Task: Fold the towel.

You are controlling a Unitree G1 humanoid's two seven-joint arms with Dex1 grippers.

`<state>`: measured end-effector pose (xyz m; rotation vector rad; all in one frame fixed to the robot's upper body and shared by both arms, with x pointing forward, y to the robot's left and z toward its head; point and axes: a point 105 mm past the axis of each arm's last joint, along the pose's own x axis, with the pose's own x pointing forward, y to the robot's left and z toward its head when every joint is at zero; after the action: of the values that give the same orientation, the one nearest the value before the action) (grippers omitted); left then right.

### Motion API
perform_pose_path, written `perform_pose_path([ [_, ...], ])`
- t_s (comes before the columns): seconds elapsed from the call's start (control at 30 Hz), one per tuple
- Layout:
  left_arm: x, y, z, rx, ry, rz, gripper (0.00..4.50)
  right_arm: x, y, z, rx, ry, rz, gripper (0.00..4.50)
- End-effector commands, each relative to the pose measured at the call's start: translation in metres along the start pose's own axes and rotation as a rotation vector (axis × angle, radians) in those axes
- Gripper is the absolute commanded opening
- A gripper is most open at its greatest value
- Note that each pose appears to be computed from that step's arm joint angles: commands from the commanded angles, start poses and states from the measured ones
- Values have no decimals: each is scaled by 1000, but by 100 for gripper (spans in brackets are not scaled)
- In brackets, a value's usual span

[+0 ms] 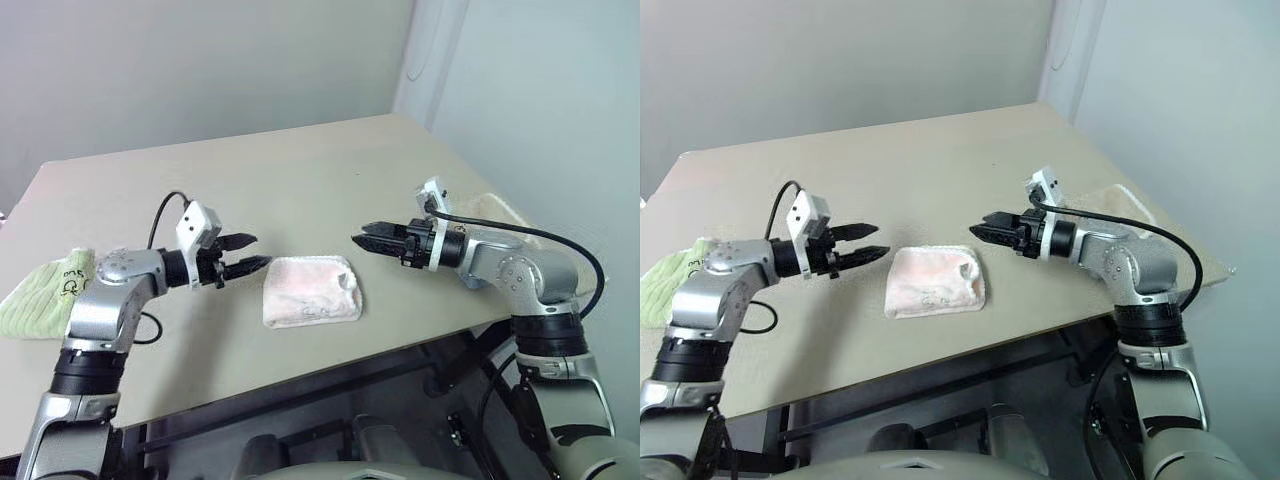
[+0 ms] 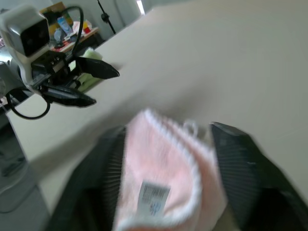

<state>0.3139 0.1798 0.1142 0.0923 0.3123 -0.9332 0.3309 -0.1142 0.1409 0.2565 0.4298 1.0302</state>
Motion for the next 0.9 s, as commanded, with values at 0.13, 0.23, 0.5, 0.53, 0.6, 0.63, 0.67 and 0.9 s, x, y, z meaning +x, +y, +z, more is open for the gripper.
perform_pose_path([
  [0.13,-8,-14,-15,-300,61,1,376,-1,1,2,147,-10,-6,448],
  [0.23,-4,-18,-21,-487,58,-11,376,5,3,2,190,-31,-5,448],
  [0.5,14,-32,-58,-917,143,-36,376,5,5,-1,284,-46,8,448],
  [0.53,16,-34,-62,-941,162,-35,376,3,7,-3,277,-36,16,448],
  [0.6,19,-37,-63,-974,170,-57,376,-2,12,-7,256,-8,39,448],
  [0.63,20,-40,-63,-976,185,-67,376,-4,14,-11,228,17,43,448],
  [0.67,22,-43,-63,-989,197,-79,376,-6,15,-18,184,53,36,448],
  [0.9,41,-56,-60,-1054,218,-156,376,-12,13,-35,110,135,26,448],
])
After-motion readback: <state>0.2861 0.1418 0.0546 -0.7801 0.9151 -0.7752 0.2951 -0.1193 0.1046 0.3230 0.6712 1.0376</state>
